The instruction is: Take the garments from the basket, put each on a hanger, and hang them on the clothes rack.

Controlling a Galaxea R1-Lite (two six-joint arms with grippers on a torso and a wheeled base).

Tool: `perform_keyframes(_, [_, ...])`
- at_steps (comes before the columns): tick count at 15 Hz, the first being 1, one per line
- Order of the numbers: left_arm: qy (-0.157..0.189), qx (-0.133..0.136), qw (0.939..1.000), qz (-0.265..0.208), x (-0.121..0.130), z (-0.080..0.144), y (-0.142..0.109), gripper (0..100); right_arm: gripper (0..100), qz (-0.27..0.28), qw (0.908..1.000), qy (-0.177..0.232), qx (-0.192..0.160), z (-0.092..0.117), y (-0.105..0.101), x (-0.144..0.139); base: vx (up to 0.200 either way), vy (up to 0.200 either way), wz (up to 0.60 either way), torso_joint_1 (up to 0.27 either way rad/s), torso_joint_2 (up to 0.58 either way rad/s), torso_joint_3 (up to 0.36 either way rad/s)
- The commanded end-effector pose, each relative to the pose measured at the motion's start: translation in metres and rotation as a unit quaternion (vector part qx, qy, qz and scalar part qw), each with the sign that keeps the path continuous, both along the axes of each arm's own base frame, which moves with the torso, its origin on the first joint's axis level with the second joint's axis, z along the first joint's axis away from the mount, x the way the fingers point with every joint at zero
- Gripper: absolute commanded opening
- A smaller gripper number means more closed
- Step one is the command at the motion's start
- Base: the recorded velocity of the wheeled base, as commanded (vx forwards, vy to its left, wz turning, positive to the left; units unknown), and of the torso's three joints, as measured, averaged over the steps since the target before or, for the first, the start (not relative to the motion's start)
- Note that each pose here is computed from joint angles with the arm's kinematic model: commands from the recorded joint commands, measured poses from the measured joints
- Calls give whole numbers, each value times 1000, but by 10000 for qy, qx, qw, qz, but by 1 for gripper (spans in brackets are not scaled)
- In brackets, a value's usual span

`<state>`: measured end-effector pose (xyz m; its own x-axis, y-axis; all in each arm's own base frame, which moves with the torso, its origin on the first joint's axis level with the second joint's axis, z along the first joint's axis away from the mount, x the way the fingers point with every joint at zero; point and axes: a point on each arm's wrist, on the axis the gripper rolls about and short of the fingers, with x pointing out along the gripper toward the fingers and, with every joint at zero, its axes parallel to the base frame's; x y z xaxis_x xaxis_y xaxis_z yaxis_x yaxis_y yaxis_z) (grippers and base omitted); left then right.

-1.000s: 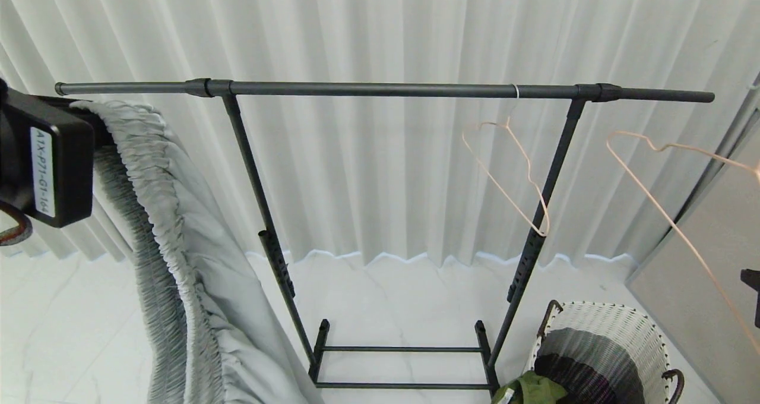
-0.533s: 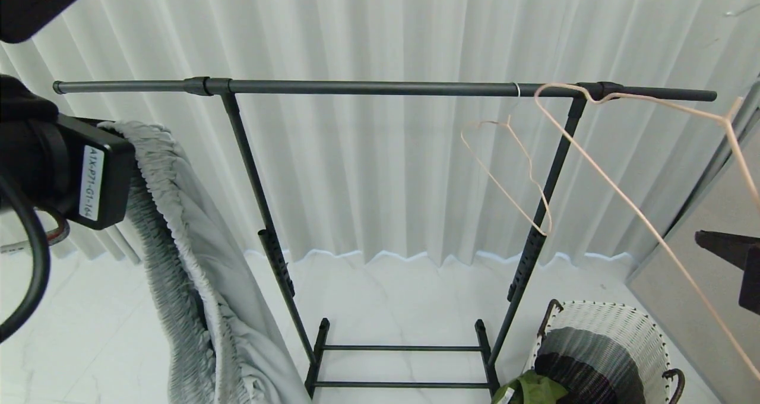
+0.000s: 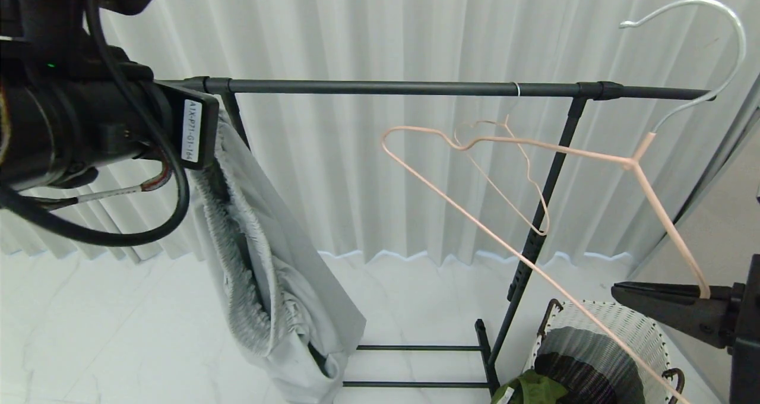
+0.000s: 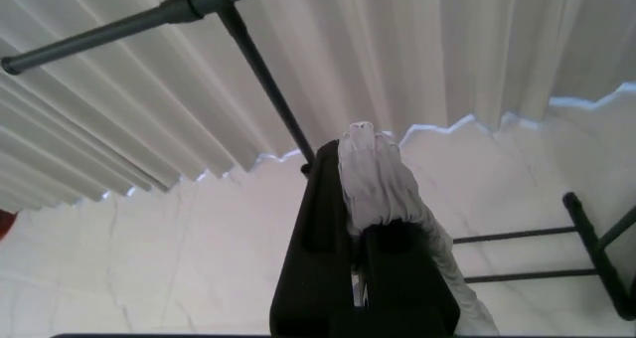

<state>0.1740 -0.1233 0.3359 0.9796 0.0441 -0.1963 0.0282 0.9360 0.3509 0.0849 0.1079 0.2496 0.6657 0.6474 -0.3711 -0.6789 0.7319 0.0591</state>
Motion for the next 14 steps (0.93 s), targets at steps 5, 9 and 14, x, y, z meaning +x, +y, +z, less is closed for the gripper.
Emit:
perform_keyframes(5, [145,-353,9992,138,36,-7,-28,0,0,973,9951,160,-56,3,20,-13,0,0,0,0,0,0])
perform_keyframes(9, [188,-437,9984,292,52,-11,-33,0,0,1387,9900,242,-52,2,26,-20,0,0,0,0,0,0])
perform_keyframes(14, [126,-488,9986,149,44,-6,-36,0,0,1258,9912,377,-168,-5,39,-10,0,0,0,0,0,0])
